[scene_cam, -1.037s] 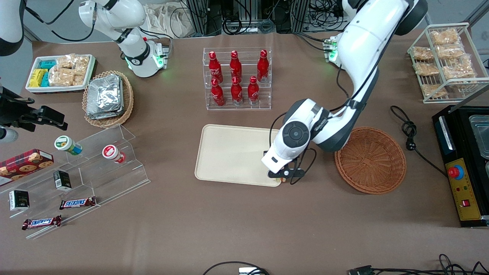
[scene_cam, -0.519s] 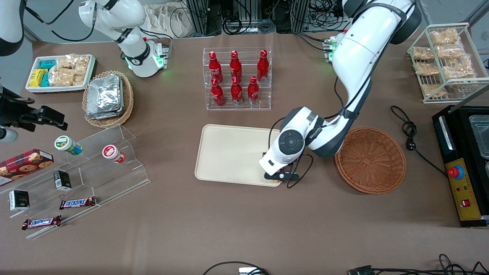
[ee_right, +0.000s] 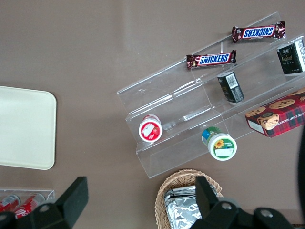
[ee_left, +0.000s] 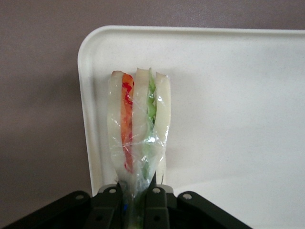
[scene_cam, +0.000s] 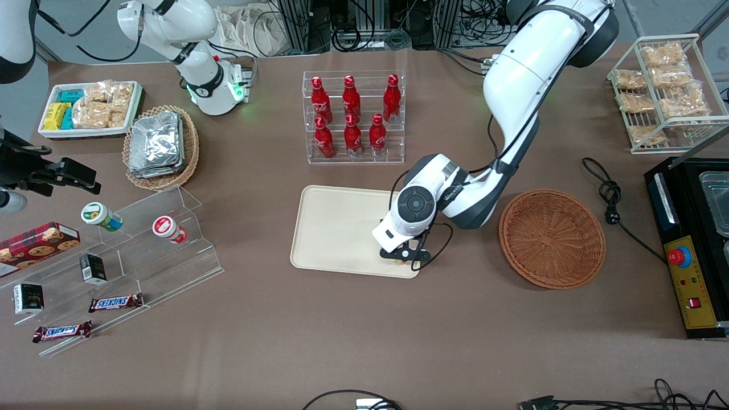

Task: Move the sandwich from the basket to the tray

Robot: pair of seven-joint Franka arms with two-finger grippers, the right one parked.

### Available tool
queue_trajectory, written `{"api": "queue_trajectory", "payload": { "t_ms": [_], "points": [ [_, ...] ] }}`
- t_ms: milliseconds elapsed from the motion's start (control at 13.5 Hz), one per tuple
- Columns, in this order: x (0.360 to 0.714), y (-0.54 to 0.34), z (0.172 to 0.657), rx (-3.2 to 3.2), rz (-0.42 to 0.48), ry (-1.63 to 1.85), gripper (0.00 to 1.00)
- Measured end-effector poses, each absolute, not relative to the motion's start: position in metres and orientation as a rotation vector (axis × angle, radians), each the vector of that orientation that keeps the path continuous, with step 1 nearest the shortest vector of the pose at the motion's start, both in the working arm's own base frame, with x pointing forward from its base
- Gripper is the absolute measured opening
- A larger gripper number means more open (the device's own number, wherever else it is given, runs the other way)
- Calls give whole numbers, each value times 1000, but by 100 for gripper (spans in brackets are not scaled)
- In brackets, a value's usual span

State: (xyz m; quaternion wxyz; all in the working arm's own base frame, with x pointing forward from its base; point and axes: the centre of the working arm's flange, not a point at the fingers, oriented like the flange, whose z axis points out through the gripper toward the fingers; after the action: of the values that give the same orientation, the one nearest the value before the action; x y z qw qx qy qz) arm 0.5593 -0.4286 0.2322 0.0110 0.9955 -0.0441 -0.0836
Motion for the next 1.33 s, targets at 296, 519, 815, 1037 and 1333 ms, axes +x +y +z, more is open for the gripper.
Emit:
{"api": "queue_trajectory", "payload": {
  "t_ms": [296,519,815,1037,1333],
  "points": [
    [555,-433,224,3110,-279,-142,26],
    [553,-436,224,3110,-276,-143,59],
    [565,-434,258,3101,-210,-112,99],
    [583,-406,333,3126,-152,12,100],
    [597,-326,439,3177,-124,143,100]
  ]
}}
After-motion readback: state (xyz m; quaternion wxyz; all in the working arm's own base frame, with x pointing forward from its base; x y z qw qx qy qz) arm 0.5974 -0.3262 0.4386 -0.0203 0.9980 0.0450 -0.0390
